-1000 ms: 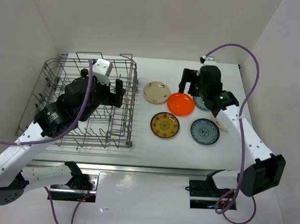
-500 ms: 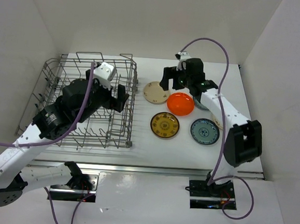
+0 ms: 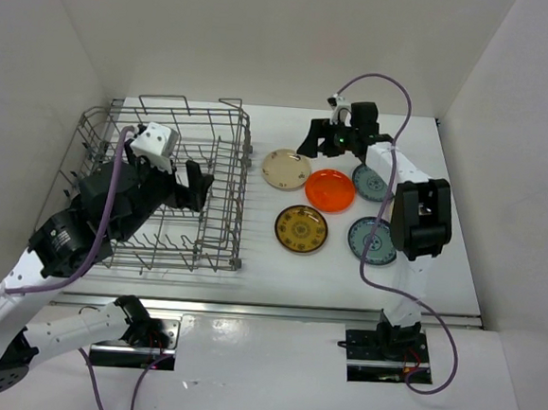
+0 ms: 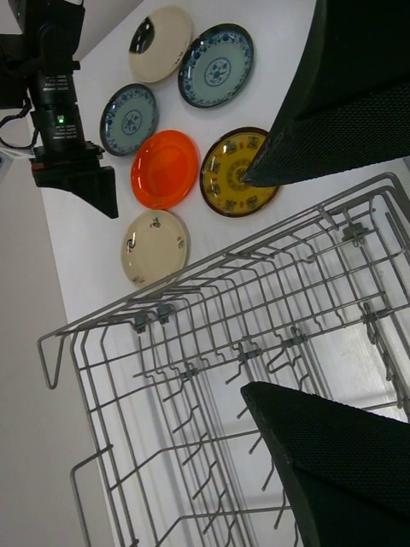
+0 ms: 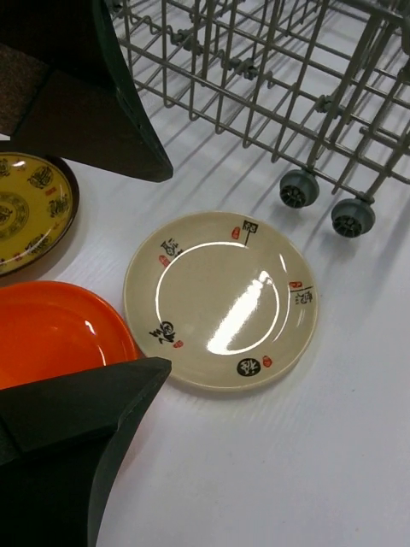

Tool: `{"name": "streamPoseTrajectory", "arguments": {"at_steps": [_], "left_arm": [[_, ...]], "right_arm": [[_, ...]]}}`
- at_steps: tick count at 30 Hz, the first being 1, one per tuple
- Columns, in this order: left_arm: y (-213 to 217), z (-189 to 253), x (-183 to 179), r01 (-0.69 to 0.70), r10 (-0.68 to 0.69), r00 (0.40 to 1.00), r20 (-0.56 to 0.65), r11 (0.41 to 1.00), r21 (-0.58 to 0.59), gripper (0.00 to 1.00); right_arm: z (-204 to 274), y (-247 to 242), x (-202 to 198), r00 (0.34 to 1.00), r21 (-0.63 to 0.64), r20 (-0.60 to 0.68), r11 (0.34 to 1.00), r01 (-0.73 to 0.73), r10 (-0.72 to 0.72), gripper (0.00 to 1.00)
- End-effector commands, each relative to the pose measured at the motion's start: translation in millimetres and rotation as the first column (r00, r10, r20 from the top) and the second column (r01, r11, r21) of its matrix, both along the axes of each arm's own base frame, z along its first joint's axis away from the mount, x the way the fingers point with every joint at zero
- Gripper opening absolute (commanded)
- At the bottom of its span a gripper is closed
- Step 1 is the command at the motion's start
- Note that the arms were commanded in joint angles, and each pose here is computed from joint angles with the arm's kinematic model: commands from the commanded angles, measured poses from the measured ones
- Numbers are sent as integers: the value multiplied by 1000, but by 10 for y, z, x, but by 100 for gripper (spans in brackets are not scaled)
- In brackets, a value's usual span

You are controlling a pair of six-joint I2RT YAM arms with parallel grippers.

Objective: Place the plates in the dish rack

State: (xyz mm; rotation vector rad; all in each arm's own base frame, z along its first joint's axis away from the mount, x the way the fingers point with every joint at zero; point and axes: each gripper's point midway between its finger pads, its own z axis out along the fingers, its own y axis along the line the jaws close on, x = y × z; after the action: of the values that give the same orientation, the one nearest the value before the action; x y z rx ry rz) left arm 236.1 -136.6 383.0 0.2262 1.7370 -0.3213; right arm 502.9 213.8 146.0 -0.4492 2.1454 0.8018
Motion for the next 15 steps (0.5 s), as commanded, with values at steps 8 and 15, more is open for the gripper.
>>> {"name": "streamPoseTrajectory", "arguments": {"at_steps": [8, 15], "left_arm": [[-151, -201, -59, 40, -47, 996, -82, 996, -79, 100], [-238, -223, -100, 73, -85, 992, -96, 989, -128, 100]], "right_arm": [[-242, 29, 199, 987, 137, -54, 980, -145, 154, 83], [-572, 42, 283, 980, 136, -126, 981, -135, 152, 83]]}}
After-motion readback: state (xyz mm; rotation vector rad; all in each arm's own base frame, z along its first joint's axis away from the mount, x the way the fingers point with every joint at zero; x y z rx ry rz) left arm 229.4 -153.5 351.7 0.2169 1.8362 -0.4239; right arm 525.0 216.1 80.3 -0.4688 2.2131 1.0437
